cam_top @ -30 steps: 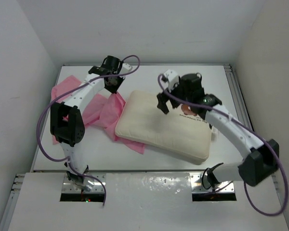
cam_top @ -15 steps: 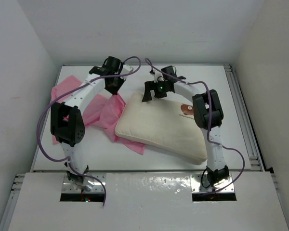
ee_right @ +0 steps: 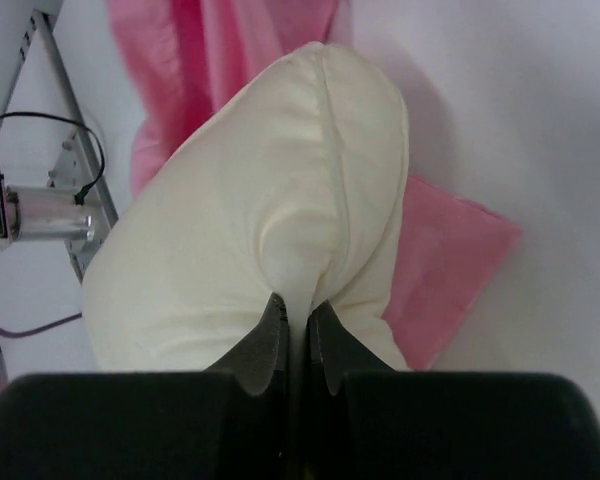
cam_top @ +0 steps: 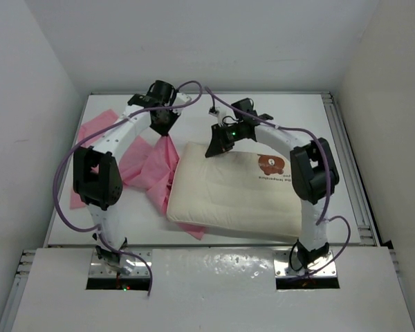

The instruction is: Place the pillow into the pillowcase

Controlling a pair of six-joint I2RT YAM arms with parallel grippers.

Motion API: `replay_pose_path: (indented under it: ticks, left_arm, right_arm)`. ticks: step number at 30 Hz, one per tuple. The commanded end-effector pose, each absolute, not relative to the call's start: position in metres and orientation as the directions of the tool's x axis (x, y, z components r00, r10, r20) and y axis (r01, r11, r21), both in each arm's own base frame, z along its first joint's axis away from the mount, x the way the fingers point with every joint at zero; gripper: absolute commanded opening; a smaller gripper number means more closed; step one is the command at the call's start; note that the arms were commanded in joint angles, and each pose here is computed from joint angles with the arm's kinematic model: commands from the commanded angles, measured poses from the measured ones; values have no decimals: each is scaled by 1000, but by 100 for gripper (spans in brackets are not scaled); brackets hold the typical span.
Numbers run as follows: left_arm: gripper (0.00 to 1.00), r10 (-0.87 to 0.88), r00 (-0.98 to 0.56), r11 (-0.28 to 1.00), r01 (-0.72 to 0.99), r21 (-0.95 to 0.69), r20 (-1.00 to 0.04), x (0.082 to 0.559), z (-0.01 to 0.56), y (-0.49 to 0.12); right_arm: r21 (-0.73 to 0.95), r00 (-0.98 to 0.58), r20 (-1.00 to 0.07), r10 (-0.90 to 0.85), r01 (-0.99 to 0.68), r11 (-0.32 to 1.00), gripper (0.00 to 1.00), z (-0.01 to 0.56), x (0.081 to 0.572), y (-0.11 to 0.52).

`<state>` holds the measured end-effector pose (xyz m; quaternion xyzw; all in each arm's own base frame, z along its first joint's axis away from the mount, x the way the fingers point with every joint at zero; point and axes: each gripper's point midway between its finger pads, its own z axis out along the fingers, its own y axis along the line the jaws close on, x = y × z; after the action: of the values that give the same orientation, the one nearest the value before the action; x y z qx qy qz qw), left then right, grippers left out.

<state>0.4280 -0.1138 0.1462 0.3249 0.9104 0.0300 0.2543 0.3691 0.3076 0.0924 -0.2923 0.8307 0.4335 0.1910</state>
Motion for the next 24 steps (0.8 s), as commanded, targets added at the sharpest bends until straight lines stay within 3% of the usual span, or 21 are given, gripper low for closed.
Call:
replay_pose_path:
  ticks: [1,4,10,12,13,14,15,16,24]
  left_arm:
    - [0,593,-593,793,547,269,-545,450,195,-116]
    - [0,599,-553,779,572,259,-579,447,213,-124]
    - [0,639,-418,663,726,186,-646,408,237,-157]
    - [0,673,-375,597,784,169,-637,391,228,-164]
    - [0,685,-358,568,808,156,-634,378,230,-167]
    - [0,705,-338,532,834,150,-624,371,227,-167]
    - [0,710,-326,501,856,123,-624,361,224,-170]
    - [0,735,-311,462,880,109,-603,351,220,-168]
    - [0,803,-262,356,931,79,-535,318,201,-162]
  right_arm:
    - [552,-624,-697,-353,-781,291,0,161,330,328]
    - [515,-560,-733,-387,-828,222,0,167,303,348]
    - [631,-687,-633,-357,-725,277,0,142,309,374]
    - [635,-717,-621,-315,-697,333,0,133,322,375]
    - [616,-701,-667,-254,-710,341,0,140,340,376]
    - [654,-747,-633,-204,-657,374,0,137,345,372]
    - [641,-720,-679,-142,-676,363,0,149,361,373]
    - [680,-757,-648,-84,-625,382,0,150,370,364]
    - [730,-771,-626,120,-525,437,0,153,425,338]
